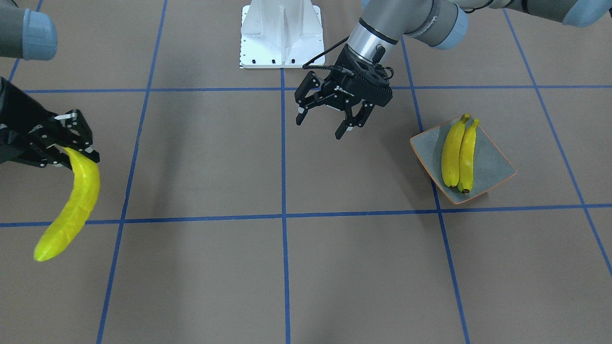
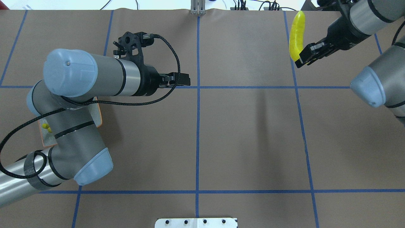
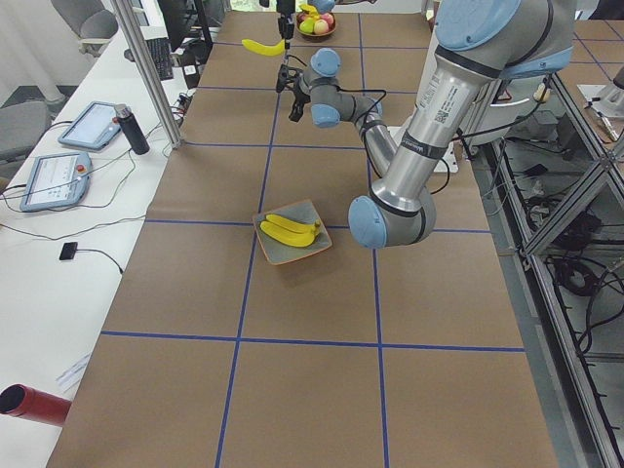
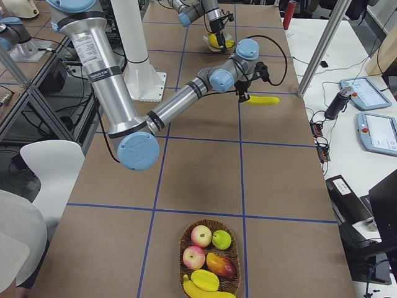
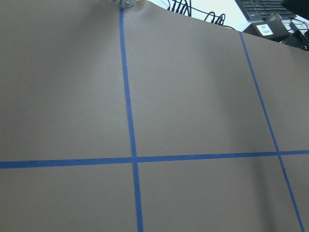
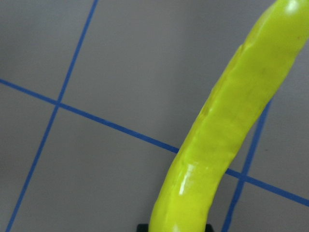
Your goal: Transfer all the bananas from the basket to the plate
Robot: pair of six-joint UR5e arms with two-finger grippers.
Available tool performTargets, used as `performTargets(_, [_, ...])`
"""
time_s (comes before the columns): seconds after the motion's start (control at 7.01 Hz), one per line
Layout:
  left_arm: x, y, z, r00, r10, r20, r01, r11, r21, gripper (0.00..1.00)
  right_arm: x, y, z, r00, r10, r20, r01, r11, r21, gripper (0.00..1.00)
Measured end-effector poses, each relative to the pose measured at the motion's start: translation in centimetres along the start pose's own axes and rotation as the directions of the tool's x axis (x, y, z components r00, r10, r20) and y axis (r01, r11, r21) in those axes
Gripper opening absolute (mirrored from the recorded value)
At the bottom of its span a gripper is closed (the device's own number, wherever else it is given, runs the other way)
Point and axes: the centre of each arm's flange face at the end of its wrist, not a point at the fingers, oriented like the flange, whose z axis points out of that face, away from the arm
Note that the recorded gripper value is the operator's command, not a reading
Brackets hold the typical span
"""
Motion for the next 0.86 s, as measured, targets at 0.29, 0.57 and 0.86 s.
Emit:
performTargets(0.29, [0.9, 0.0, -0.3, 0.999, 0.005, -0.037, -0.005, 1.000, -0.007, 1.00, -6.2, -0.4, 2.0, 0.994, -0.096, 0.061, 0.097, 0.995, -0.017, 0.00])
performTargets(0.57, [1.5, 0.1, -0.8, 0.996, 0.012, -0.084, -0.013, 1.000, -0.010, 1.00, -10.5, 0.1, 3.6, 0.976, -0.181, 0.119, 0.184, 0.983, -0.009, 0.00])
performTargets(0.86, [2.1, 0.2, -1.2, 0.993, 0.015, -0.121, -0.016, 1.000, -0.007, 1.00, -13.0, 0.9, 4.9, 0.962, -0.221, 0.158, 0.223, 0.975, 0.004, 0.00])
